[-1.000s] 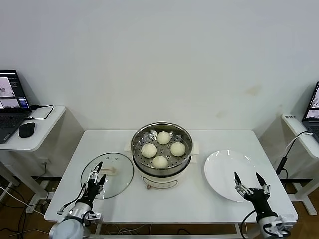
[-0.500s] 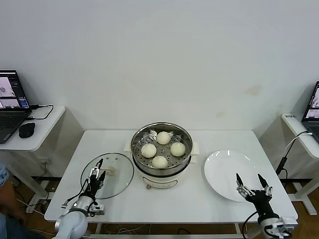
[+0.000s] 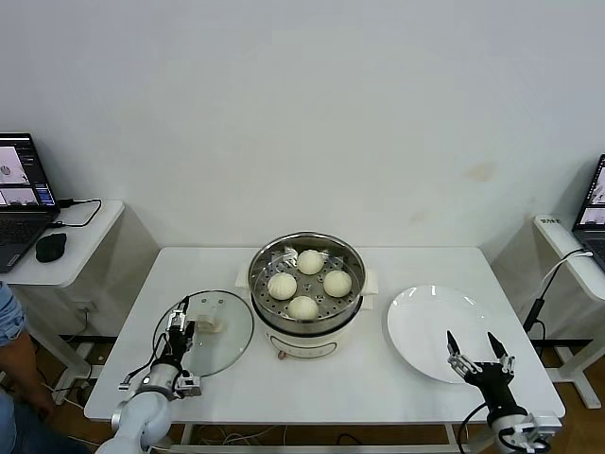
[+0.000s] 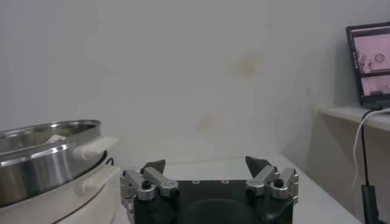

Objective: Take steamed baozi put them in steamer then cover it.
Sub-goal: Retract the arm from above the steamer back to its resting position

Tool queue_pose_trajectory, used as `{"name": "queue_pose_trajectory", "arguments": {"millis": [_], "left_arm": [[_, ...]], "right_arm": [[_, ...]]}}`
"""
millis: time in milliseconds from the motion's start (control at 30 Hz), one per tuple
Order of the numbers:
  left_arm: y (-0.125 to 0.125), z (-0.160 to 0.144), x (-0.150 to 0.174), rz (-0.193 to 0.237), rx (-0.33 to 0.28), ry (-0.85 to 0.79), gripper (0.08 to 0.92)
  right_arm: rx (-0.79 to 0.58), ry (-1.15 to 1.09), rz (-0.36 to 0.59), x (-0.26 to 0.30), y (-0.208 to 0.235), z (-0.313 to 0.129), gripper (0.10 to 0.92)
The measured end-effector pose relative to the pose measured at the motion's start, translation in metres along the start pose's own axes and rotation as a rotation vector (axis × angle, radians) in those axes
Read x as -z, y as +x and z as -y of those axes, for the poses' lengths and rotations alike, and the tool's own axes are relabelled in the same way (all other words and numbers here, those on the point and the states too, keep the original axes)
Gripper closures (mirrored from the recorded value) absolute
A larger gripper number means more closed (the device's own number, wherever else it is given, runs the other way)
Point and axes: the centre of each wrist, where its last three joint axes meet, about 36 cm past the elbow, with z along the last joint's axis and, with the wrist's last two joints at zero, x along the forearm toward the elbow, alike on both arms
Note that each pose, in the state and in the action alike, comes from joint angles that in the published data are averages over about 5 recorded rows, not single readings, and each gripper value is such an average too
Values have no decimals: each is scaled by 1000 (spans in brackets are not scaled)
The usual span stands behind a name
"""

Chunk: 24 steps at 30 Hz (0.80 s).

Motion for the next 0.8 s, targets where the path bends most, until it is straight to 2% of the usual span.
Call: {"name": "queue_pose_trajectory", "arguments": {"millis": [700,800], "left_arm": [[-27,7,13,-51,8,53,177],[-28,10,12,-56,4,58,203]], "right_arm": [[-7,3,-12,-5,-6,7,199],[-8,5,-14,-5,-8,8,200]]}}
